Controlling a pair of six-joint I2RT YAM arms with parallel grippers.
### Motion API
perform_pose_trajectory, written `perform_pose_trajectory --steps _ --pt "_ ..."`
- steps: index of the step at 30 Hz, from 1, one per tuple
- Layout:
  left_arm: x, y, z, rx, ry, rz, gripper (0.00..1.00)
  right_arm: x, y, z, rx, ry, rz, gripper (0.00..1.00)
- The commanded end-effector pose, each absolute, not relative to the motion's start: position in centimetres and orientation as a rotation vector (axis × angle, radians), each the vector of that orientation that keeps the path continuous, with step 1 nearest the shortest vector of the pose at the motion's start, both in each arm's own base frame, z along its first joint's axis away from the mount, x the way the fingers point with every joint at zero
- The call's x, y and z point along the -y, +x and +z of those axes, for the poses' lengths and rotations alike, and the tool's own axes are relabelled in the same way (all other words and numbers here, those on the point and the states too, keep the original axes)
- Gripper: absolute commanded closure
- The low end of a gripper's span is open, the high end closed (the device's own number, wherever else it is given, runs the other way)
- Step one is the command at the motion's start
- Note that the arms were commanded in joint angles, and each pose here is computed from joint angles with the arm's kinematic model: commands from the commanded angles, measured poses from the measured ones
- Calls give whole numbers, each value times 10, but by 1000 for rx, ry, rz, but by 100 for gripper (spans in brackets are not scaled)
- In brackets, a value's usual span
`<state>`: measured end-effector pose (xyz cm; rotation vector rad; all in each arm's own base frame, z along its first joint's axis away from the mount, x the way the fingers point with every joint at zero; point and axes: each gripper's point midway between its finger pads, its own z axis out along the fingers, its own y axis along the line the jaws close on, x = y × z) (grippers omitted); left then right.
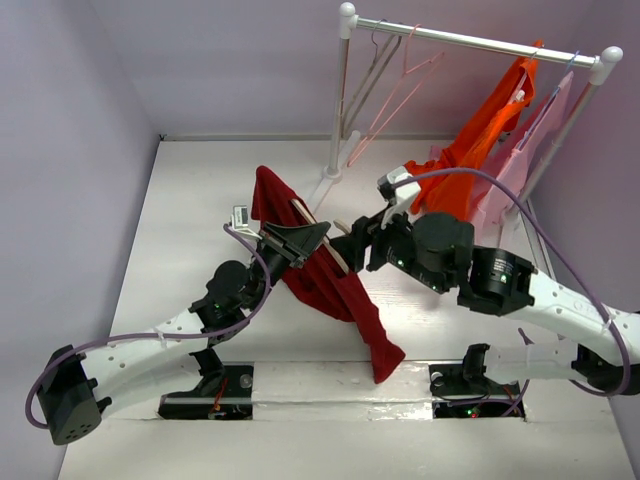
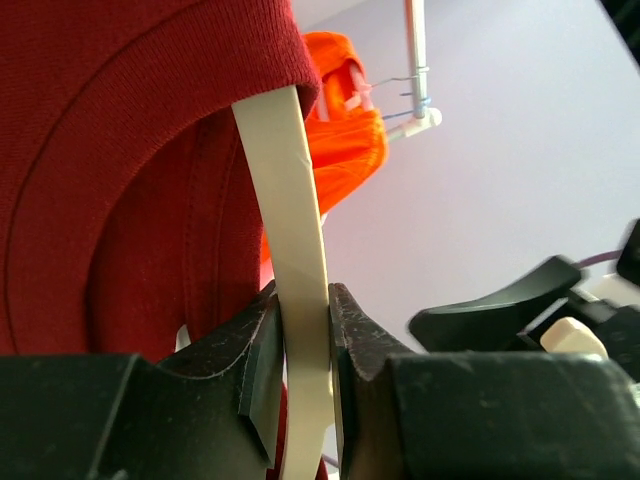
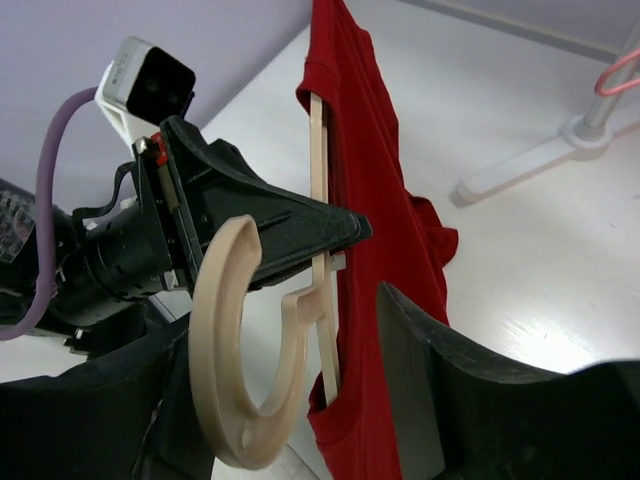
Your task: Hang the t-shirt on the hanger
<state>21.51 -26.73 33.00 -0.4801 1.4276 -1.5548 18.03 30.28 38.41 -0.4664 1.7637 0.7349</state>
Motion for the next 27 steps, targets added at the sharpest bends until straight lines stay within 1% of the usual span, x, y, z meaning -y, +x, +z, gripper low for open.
perform_pose_trajectory --steps 1,5,7,8,10,14,17,27 --pt "258 201 378 -1248 -477 -1715 100 -308 177 412 -1630 -399 873 37" --pt "254 201 386 -1212 -500 -1737 100 -295 169 419 -1559 -393 918 21" --pt "252 200 390 -1191 -515 -1758 100 -294 165 424 -1521 -401 945 20" --pt "250 199 394 -1171 -522 -1773 100 -294 165 415 -1522 -420 935 20" --pt "248 198 401 -1153 -529 -1789 100 -292 161 416 -1490 -432 952 20" --pt "244 199 409 -1136 -544 -1784 100 -295 154 406 -1476 -484 975 26" --pt "242 199 414 -1124 -555 -1789 100 -296 155 398 -1491 -497 959 27" --pt "225 205 437 -1068 -548 -1795 100 -294 158 368 -1579 -540 832 27"
